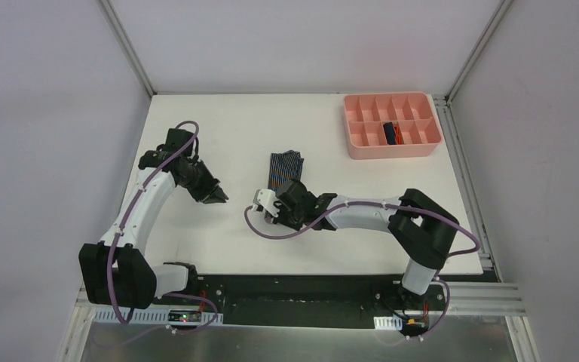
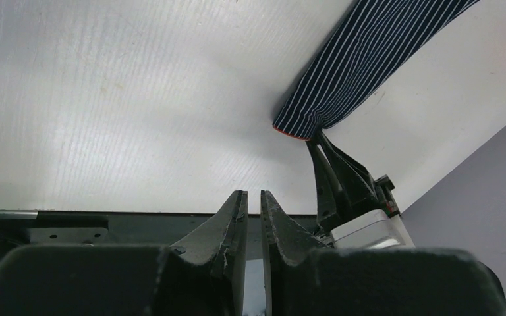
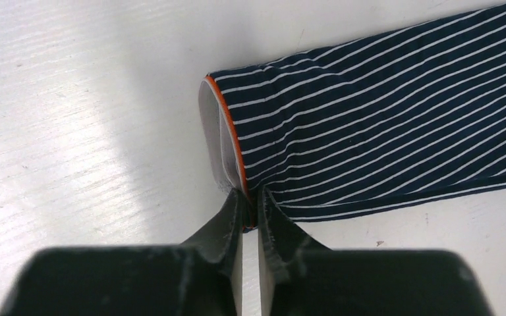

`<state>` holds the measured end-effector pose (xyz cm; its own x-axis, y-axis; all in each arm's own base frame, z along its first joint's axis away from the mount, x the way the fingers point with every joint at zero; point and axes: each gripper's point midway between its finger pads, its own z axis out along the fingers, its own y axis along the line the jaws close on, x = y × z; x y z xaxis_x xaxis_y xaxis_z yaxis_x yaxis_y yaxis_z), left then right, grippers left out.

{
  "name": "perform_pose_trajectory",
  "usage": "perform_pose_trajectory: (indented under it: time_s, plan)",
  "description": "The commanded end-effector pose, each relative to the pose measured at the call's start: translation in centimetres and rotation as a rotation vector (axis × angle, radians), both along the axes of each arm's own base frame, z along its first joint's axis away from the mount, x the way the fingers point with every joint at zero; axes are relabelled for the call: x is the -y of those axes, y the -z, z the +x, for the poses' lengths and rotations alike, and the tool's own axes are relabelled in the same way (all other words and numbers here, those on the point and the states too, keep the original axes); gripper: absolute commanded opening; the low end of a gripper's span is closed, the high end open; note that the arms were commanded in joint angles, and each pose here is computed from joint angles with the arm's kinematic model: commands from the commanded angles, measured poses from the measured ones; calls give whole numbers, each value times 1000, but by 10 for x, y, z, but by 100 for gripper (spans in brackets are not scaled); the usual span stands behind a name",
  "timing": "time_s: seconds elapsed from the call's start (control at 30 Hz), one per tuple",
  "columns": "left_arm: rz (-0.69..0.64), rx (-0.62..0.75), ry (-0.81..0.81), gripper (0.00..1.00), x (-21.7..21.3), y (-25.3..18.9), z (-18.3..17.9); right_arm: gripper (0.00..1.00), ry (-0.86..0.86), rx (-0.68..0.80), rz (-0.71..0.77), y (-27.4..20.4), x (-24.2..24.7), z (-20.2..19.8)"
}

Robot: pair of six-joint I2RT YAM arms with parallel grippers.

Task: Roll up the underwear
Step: Roll the underwear to the center of the board.

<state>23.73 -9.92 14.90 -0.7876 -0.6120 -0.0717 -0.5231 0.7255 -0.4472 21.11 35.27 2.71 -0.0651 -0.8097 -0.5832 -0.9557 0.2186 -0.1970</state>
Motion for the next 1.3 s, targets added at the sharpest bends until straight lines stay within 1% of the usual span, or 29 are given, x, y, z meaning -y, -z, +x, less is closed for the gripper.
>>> perform_pose_trajectory:
  time_s: [0.0, 0.03, 0.17, 0.3, 0.33, 0.37, 0.47, 0.57, 0.7, 0.83, 1.0, 1.13, 1.27]
  plan:
    - [-14, -20, 4, 14, -1, 7, -4, 1, 23, -122, -19, 14, 13, -16]
    - [-15, -19, 6, 14, -1, 7, -5, 0, 22, -136, -6, 11, 12, -18]
    - [-35, -38, 13, 14, 2, 13, -10, 0, 7, -217, 24, -2, 8, -31]
    - [-94, -62, 29, 15, 12, 21, -18, 0, 2, -328, 59, -18, 4, -47]
    - [-116, -69, 33, 18, 15, 23, -20, 0, 5, -358, 69, -22, 4, -50]
    - [-138, -73, 34, 26, 18, 26, -22, 0, 6, -390, 78, -25, 4, -53]
    - [-193, -70, 47, 44, 27, 32, -30, 0, 23, -493, 98, -35, 3, -60]
    - [-239, -88, 82, 55, 35, 39, -42, 0, 43, -603, 146, -48, 1, -62]
    - [-272, -128, 158, 66, 56, 50, -59, 0, 79, -702, 173, -57, 3, -58]
    - [-288, -161, 200, 68, 80, 65, -66, 0, 108, -756, 185, -55, 3, -52]
    - [-342, -198, 128, 71, 99, 86, -55, 0, 135, -799, 183, -51, 3, -51]
    - [-382, -168, 69, 70, 108, 91, -41, 0, 157, -807, 180, -48, 3, -50]
    - [-380, -154, 49, 68, 111, 92, -37, 0, 174, -813, 190, -47, 1, -48]
